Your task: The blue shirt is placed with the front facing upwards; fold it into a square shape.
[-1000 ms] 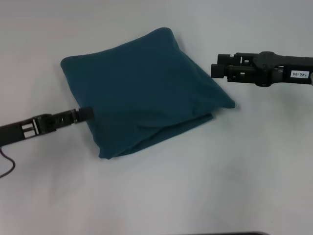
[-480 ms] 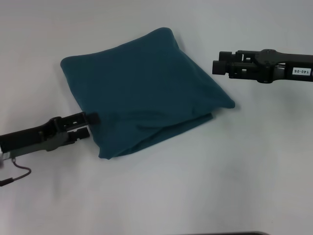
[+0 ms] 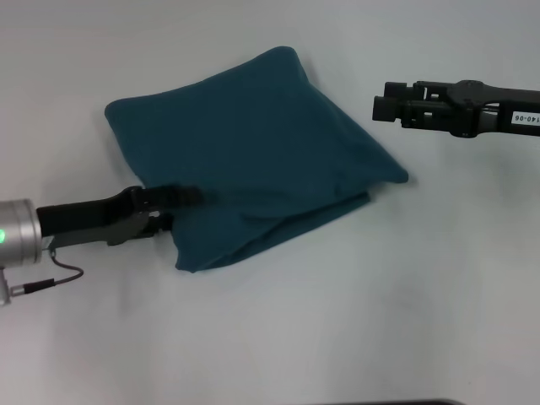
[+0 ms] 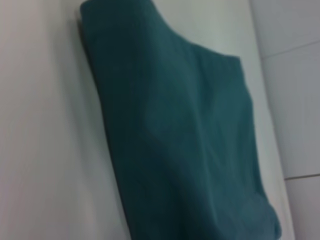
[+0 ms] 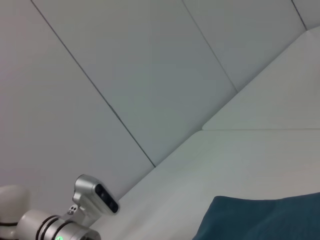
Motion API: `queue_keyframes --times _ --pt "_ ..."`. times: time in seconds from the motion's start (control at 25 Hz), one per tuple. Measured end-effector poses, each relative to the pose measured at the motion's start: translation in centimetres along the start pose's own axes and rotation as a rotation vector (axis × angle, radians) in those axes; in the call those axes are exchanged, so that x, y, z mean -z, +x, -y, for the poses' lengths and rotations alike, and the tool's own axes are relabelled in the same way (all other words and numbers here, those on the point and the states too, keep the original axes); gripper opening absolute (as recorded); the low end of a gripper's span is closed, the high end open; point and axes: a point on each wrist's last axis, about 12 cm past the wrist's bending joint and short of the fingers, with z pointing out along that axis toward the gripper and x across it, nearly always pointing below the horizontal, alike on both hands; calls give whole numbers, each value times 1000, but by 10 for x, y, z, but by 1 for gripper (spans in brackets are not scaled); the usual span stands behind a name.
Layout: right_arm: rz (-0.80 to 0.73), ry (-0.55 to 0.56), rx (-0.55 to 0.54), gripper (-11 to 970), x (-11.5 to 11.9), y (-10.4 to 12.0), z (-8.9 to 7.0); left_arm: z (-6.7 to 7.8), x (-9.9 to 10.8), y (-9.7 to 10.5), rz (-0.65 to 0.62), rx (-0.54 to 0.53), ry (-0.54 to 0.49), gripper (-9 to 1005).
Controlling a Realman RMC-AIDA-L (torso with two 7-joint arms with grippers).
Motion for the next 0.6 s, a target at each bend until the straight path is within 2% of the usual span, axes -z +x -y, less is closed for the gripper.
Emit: queue_keyframes --times 0.12,0.6 --pt "0 -1 -5 680 0 0 0 5 -5 -7 -28 -2 -21 865" --pt "-1 -5 -11 680 0 0 -1 14 -6 -21 -19 8 -35 531"
